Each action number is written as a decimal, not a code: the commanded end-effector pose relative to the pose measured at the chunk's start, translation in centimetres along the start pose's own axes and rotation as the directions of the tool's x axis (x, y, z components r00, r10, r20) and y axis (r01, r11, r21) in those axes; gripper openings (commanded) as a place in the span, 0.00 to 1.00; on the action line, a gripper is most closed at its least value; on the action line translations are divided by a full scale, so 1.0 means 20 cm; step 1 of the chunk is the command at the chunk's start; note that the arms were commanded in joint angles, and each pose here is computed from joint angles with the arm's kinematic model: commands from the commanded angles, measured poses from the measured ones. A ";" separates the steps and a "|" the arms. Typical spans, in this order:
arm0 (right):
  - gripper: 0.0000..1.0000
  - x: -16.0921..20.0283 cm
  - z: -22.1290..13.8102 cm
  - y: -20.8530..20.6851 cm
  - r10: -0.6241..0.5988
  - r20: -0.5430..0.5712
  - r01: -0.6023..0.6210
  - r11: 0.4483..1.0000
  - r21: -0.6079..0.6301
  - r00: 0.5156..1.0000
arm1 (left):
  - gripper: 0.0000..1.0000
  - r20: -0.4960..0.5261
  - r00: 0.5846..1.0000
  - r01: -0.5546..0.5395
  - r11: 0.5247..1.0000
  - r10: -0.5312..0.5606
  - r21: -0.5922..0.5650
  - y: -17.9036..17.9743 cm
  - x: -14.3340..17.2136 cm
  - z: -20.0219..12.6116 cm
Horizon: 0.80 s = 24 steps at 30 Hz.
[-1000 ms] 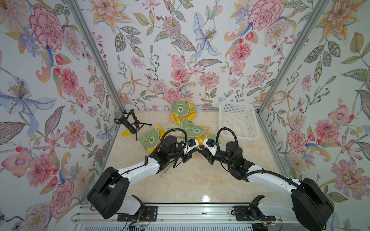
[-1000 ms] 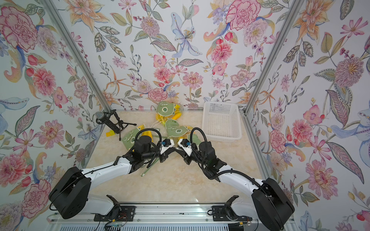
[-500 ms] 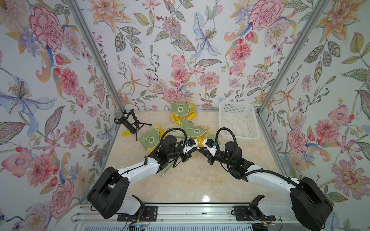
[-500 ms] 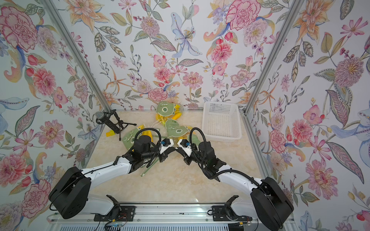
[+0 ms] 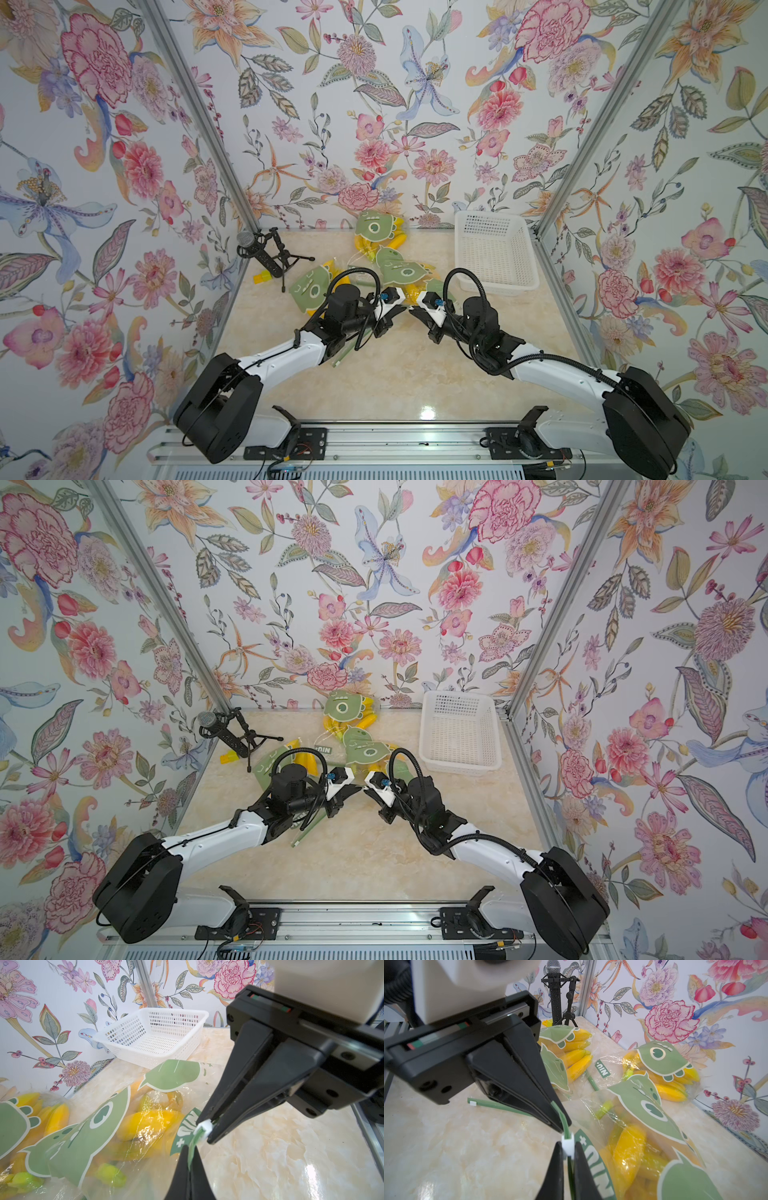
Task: Open the zip-top bag and take out the banana
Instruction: Unzip the zipper on the zipper food storage bag.
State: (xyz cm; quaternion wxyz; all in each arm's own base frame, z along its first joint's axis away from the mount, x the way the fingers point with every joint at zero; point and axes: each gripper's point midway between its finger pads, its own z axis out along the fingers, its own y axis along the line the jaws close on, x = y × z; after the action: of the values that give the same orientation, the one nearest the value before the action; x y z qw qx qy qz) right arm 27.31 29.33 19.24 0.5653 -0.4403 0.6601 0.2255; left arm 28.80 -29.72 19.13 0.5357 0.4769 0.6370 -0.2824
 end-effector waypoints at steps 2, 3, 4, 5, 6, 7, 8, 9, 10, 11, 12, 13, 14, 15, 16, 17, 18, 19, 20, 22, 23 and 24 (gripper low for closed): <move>0.05 0.17 -0.02 -0.05 -0.009 -0.111 0.018 0.996 0.082 0.994 | 0.00 0.062 0.998 0.021 0.988 -0.011 -0.155 0.17 -0.07 -0.09; 0.04 0.17 -0.02 -0.05 -0.007 -0.116 0.017 0.996 0.086 0.993 | 0.00 0.069 0.998 0.027 0.985 -0.016 -0.172 0.19 -0.07 -0.11; 0.04 0.18 -0.02 -0.05 -0.005 -0.119 0.016 0.996 0.093 0.993 | 0.00 0.075 0.997 0.032 0.982 -0.018 -0.185 0.20 -0.08 -0.12; 0.04 0.18 -0.03 -0.06 -0.005 -0.120 0.017 0.995 0.098 0.993 | 0.00 0.079 0.997 0.039 0.979 -0.024 -0.200 0.22 -0.08 -0.13; 0.04 0.19 -0.03 -0.06 -0.002 -0.125 0.015 0.995 0.103 0.992 | 0.00 0.087 0.996 0.045 0.974 -0.026 -0.221 0.24 -0.09 -0.15; 0.04 0.20 -0.03 -0.06 -0.001 -0.129 0.015 0.994 0.109 0.992 | 0.00 0.092 0.995 0.053 0.969 -0.032 -0.241 0.26 -0.09 -0.16; 0.04 0.21 -0.03 -0.06 0.001 -0.135 0.014 0.993 0.113 0.991 | 0.00 0.099 0.994 0.062 0.963 -0.037 -0.261 0.28 -0.09 -0.18; 0.04 0.23 -0.03 -0.07 0.006 -0.143 0.012 0.993 0.120 0.990 | 0.00 0.108 0.993 0.072 0.957 -0.043 -0.282 0.30 -0.10 -0.20; 0.04 0.24 -0.03 -0.07 0.007 -0.147 0.011 0.992 0.123 0.989 | 0.00 0.113 0.992 0.082 0.950 -0.050 -0.301 0.32 -0.10 -0.21; 0.04 0.25 -0.03 -0.07 0.010 -0.156 0.010 0.992 0.127 0.988 | 0.00 0.119 0.991 0.093 0.942 -0.058 -0.323 0.34 -0.10 -0.23; 0.04 0.26 -0.03 -0.08 0.012 -0.159 0.009 0.991 0.133 0.987 | 0.00 0.127 0.990 0.105 0.933 -0.064 -0.343 0.36 -0.11 -0.25; 0.04 0.27 -0.03 -0.08 0.015 -0.167 0.008 0.991 0.136 0.986 | 0.00 0.134 0.988 0.116 0.925 -0.072 -0.362 0.38 -0.11 -0.27; 0.03 0.28 -0.03 -0.08 0.017 -0.171 0.007 0.990 0.141 0.985 | 0.00 0.142 0.987 0.129 0.916 -0.080 -0.381 0.40 -0.11 -0.29; 0.04 0.30 -0.03 -0.08 0.020 -0.178 0.006 0.989 0.146 0.984 | 0.00 0.150 0.985 0.142 0.906 -0.088 -0.398 0.42 -0.11 -0.31; 0.03 0.30 -0.03 -0.09 0.022 -0.181 0.005 0.989 0.151 0.983 | 0.00 0.154 0.983 0.154 0.895 -0.097 -0.419 0.44 -0.10 -0.33; 0.03 0.31 -0.04 -0.09 0.023 -0.185 0.007 0.987 0.159 0.983 | 0.00 0.156 0.982 0.165 0.883 -0.106 -0.439 0.46 -0.10 -0.35; 0.03 0.32 -0.04 -0.10 0.025 -0.190 0.007 0.986 0.166 0.982 | 0.00 0.159 0.981 0.173 0.872 -0.111 -0.457 0.47 -0.09 -0.36; 0.03 0.33 -0.04 -0.10 0.028 -0.194 0.007 0.985 0.174 0.981 | 0.00 0.161 0.980 0.178 0.862 -0.113 -0.475 0.49 -0.09 -0.38; 0.03 0.34 -0.04 -0.11 0.029 -0.198 0.007 0.984 0.180 0.980 | 0.00 0.161 0.980 0.186 0.843 -0.119 -0.504 0.51 -0.08 -0.40; 0.03 0.35 -0.04 -0.12 0.031 -0.209 0.010 0.981 0.193 0.977 | 0.00 0.169 0.977 0.201 0.815 -0.128 -0.544 0.54 -0.07 -0.45; 0.03 0.37 -0.04 -0.13 0.032 -0.217 0.013 0.979 0.202 0.976 | 0.00 0.180 0.975 0.212 0.803 -0.132 -0.557 0.55 -0.07 -0.48; 0.03 0.37 -0.04 -0.14 0.035 -0.224 0.014 0.977 0.215 0.974 | 0.00 0.193 0.972 0.221 0.794 -0.133 -0.566 0.55 -0.07 -0.50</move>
State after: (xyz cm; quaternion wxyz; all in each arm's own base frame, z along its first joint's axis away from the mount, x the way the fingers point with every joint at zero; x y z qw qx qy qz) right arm 28.90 26.84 16.13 0.5602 -0.4077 0.7057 0.1485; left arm 33.09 -21.05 21.84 0.6166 0.2922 0.7030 -0.2005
